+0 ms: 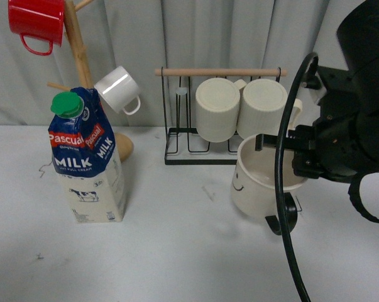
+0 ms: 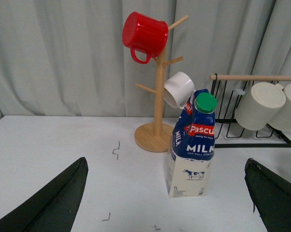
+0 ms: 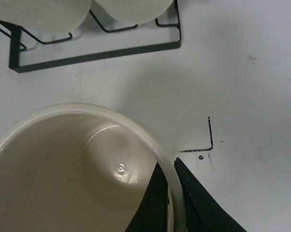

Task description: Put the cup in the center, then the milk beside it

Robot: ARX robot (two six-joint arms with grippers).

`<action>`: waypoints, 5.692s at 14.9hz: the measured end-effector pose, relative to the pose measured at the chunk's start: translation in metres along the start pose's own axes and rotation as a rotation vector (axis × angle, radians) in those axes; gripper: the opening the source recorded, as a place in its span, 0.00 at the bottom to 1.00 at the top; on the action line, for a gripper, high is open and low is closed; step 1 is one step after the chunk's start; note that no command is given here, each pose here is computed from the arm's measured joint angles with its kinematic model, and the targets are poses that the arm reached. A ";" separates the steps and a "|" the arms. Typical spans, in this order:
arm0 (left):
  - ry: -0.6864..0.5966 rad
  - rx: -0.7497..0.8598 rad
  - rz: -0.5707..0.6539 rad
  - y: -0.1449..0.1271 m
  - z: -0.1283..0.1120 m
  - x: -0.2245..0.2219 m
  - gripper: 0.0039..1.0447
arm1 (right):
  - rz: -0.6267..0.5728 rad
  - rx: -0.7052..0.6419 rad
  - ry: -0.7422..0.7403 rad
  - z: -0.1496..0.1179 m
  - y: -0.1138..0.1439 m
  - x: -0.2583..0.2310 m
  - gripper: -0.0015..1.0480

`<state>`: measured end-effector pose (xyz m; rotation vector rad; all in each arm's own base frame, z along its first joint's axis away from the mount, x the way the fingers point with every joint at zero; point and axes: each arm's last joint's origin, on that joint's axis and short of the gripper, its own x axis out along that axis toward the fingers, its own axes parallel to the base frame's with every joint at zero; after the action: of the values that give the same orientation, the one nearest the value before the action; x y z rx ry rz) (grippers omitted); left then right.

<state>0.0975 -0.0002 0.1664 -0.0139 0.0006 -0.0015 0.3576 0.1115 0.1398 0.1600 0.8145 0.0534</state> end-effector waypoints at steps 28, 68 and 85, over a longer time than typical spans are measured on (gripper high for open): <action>0.000 0.000 0.000 0.000 0.000 0.000 0.94 | 0.127 0.042 -0.026 0.021 0.020 -0.005 0.94; 0.228 -0.149 0.000 -0.001 0.049 0.030 0.94 | -0.051 -0.155 -0.819 -0.158 -0.109 -0.210 0.75; 0.404 0.062 -0.161 -0.053 0.029 0.236 0.94 | -0.051 -0.155 -0.819 -0.158 -0.109 -0.210 0.94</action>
<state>0.3330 -0.0530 0.1961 0.0488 0.4035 -0.1655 0.0972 0.0000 0.1669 0.0051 -0.0040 0.0004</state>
